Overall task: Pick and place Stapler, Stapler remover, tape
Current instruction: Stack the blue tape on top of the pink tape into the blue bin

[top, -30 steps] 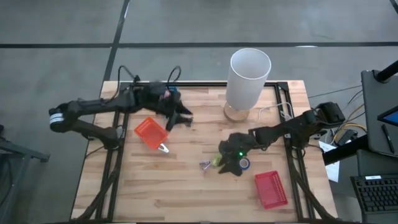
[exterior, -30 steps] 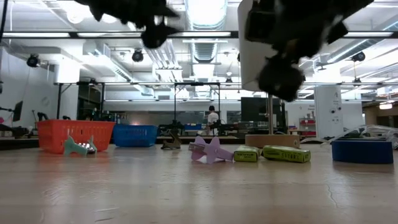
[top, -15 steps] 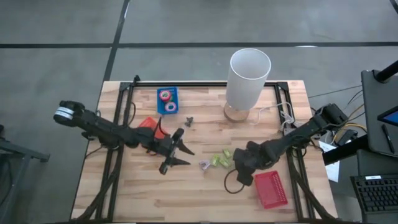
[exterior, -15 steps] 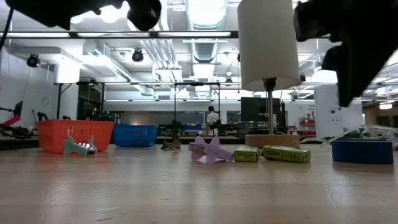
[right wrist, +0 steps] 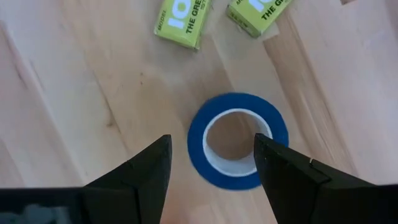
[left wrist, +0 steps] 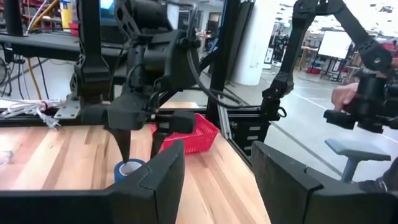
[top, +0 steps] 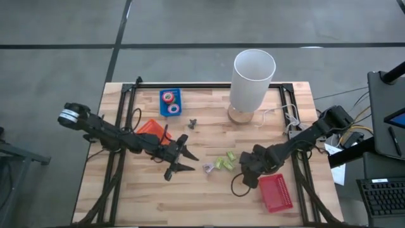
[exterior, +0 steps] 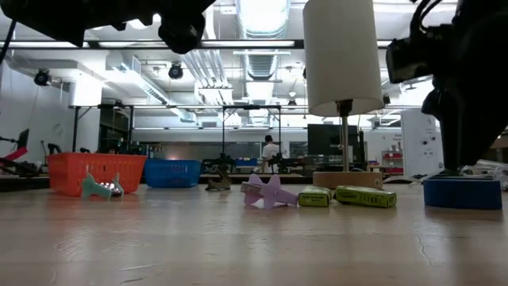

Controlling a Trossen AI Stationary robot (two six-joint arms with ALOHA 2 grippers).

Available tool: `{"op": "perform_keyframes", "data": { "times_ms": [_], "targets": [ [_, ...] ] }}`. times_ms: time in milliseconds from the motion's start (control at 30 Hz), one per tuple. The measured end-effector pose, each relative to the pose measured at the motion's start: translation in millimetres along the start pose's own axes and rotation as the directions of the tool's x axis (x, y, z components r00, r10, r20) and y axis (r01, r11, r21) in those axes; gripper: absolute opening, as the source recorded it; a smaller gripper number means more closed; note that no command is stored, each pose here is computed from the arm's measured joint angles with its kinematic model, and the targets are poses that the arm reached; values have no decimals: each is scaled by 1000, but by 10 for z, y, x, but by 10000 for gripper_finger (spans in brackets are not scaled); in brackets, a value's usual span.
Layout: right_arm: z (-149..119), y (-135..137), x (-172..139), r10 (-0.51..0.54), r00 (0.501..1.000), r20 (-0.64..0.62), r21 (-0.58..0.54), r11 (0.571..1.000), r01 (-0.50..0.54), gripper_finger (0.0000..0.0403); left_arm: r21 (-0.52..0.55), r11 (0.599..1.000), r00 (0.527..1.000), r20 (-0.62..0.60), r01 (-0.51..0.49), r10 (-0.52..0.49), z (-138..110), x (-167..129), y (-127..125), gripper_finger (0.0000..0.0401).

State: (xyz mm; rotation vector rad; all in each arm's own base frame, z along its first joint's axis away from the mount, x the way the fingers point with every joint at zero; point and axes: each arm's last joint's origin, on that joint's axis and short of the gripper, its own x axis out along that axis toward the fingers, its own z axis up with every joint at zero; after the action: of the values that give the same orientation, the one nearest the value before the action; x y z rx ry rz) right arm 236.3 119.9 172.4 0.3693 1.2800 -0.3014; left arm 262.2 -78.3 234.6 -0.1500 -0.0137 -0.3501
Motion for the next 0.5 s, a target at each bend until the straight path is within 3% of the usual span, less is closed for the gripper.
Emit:
{"op": "perform_keyframes", "data": {
  "times_ms": [267, 500],
  "targets": [
    [-62, -43, 176, 60, 997, 50, -14, 998, -59, 219, 17, 1000, 1000, 17, -2, 1, 16, 0, -1, 188],
    [-72, -72, 202, 27, 996, 83, 11, 1000, -28, 217, 15, 1000, 1000, 17, -2, 2, 16, 0, -1, 188]
  ]
}}
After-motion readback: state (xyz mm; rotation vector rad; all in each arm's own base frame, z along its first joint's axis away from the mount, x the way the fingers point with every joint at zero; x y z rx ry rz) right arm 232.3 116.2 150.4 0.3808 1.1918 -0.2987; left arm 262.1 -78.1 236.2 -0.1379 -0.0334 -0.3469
